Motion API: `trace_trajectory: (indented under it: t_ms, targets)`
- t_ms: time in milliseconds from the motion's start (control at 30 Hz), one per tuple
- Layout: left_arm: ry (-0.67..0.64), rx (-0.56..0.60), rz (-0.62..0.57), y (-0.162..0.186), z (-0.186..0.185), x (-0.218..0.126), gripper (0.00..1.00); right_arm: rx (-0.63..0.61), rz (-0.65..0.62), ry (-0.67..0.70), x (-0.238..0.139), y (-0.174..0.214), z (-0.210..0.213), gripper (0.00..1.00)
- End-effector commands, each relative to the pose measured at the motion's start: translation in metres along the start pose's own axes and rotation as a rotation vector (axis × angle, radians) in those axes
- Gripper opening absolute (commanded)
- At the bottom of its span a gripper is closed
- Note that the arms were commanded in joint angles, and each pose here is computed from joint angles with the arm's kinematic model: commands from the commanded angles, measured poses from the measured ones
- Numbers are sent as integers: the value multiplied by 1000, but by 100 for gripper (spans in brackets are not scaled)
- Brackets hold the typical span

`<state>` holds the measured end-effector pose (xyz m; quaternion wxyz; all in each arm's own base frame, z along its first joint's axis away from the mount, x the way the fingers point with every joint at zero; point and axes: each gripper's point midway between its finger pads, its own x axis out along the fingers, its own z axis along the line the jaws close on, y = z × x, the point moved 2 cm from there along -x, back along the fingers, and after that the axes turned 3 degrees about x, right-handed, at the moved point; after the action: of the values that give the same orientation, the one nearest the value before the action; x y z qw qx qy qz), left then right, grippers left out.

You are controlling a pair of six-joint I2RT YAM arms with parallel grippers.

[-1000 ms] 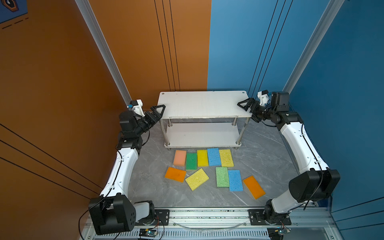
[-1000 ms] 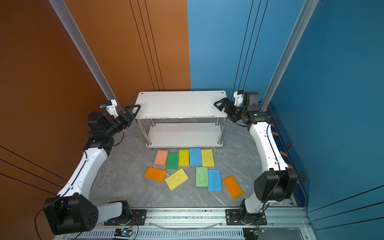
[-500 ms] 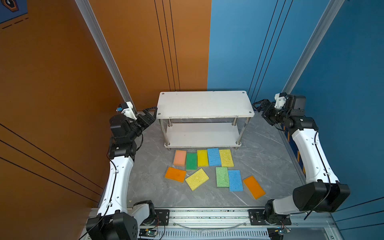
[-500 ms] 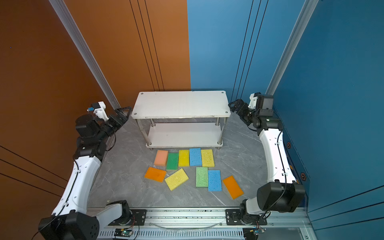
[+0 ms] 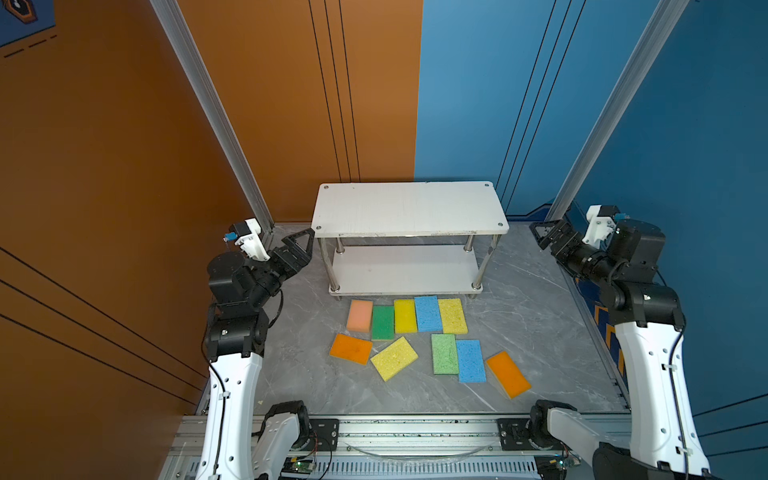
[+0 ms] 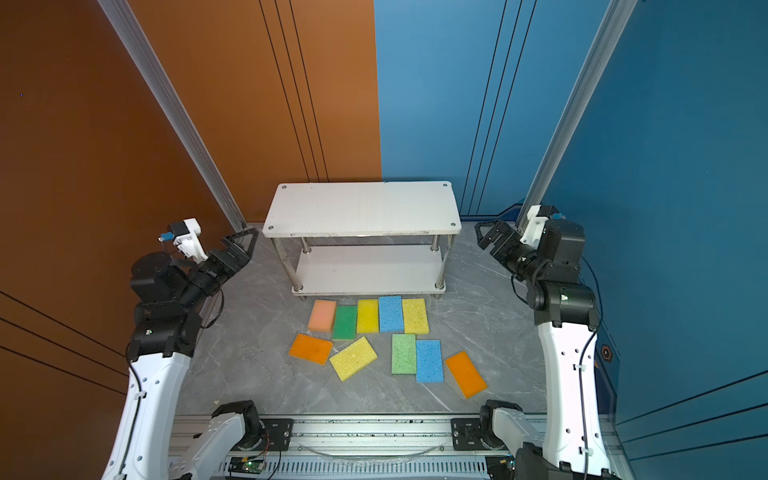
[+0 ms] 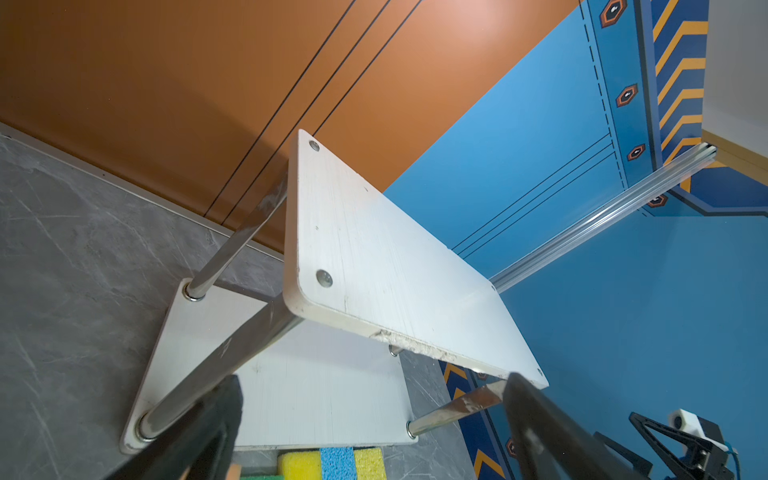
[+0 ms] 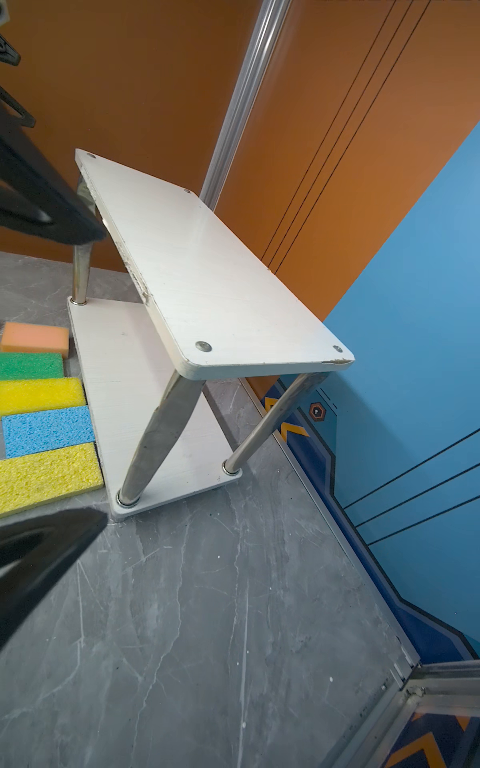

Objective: Place and organize the cleaning sponges onto the shelf
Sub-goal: 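Release the shelf and lower both grippers toward the sponges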

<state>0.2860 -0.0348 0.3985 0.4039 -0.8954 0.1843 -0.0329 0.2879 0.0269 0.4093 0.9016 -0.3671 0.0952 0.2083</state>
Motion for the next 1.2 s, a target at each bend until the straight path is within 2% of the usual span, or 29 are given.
trace_trajectory:
  t_ms: [0, 100, 267, 467, 733, 1000, 1167]
  targets:
    - [-31, -8, 97, 27, 5, -3, 98, 1, 102, -30, -4, 31, 3, 100]
    - [-25, -14, 155, 49, 4, -5, 98, -11, 164, -61, -7, 52, 10, 100]
    - [-27, 7, 232, 83, 3, -16, 98, -81, 266, -25, -17, 94, 2, 100]
    - [-37, 35, 360, 132, 9, -25, 98, -157, 407, 64, -20, 146, -26, 100]
    - [-69, 76, 485, 181, 17, -26, 98, -188, 561, 157, -12, 205, -65, 97]
    - [-194, 132, 702, 263, 43, -20, 98, -182, 662, 235, 5, 256, -108, 96]
    - [-344, 58, 751, 288, 74, -20, 98, -170, 731, 284, 14, 284, -130, 95]
